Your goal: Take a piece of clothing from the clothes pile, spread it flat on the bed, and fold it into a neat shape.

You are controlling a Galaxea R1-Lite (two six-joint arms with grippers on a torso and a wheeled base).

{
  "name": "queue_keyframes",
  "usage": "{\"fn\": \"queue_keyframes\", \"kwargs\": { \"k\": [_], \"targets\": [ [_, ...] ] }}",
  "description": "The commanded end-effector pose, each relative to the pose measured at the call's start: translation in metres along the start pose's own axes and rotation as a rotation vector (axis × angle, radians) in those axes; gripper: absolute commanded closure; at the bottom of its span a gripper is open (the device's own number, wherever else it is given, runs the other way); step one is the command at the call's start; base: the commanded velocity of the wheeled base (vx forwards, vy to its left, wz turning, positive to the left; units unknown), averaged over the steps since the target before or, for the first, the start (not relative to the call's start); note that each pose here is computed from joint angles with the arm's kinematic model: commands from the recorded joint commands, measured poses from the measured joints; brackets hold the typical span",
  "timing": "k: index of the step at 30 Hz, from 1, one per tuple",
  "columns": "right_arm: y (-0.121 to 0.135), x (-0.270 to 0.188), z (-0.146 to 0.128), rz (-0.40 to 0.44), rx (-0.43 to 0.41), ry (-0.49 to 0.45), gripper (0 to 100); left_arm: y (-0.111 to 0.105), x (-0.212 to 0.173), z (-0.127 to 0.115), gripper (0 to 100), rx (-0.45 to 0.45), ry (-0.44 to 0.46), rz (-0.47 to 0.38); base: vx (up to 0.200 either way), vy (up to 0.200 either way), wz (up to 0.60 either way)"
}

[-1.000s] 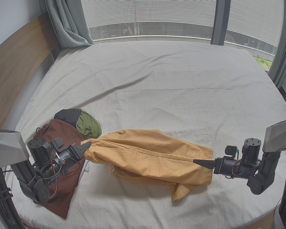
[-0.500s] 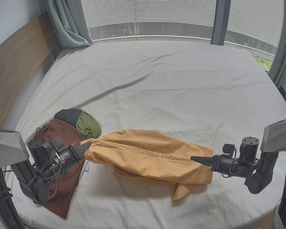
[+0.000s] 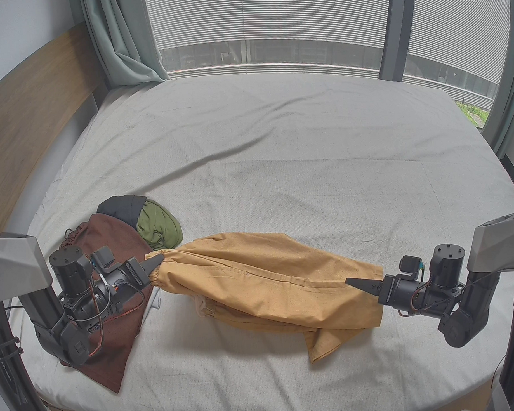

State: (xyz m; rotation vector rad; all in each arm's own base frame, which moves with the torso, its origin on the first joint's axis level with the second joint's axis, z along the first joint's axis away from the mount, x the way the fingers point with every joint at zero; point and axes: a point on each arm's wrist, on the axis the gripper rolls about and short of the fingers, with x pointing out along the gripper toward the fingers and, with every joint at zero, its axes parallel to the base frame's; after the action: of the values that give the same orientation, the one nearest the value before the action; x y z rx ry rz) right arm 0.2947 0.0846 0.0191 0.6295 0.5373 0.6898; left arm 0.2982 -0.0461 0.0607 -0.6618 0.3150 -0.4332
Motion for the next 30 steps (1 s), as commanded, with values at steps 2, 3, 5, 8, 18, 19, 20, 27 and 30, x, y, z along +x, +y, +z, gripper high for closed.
{"fn": "queue_keyframes", "kwargs": {
  "k": [2,3,5,8,18,19,20,27,30],
  "targets": [
    [0.000,0.001,0.000,0.002,-0.001,-0.001,100,0.000,0.000,0.000,100,-0.001,0.001,0.001,0.000,0.000,0.00],
    [0.000,0.001,0.000,0.002,-0.001,-0.001,100,0.001,0.000,-0.001,100,-0.003,0.002,0.002,0.000,0.000,0.00],
    [0.000,0.001,0.001,0.003,-0.002,-0.002,100,0.000,0.000,0.000,100,-0.003,0.001,0.001,0.000,0.000,0.00],
    [0.002,-0.001,0.002,0.006,-0.005,-0.006,100,0.000,0.000,0.000,100,-0.004,0.001,0.001,0.000,0.000,0.00],
    [0.037,-0.013,0.016,0.080,-0.068,-0.056,100,-0.012,-0.003,0.013,100,0.011,-0.049,-0.042,0.000,0.000,0.00],
    [0.041,-0.015,0.018,0.091,-0.078,-0.065,100,-0.015,-0.005,0.016,100,0.008,-0.055,-0.055,0.000,0.000,0.00],
    [0.046,-0.017,0.021,0.102,-0.090,-0.075,100,-0.021,-0.006,0.018,100,-0.003,-0.061,-0.073,0.000,0.000,0.00],
    [0.059,-0.025,0.030,0.133,-0.120,-0.115,100,-0.040,-0.014,0.030,100,-0.039,-0.102,-0.136,0.000,0.000,0.00],
    [0.065,-0.028,0.034,0.145,-0.133,-0.132,100,-0.049,-0.018,0.035,100,-0.029,-0.116,-0.167,0.000,0.000,0.00]
  ]
}}
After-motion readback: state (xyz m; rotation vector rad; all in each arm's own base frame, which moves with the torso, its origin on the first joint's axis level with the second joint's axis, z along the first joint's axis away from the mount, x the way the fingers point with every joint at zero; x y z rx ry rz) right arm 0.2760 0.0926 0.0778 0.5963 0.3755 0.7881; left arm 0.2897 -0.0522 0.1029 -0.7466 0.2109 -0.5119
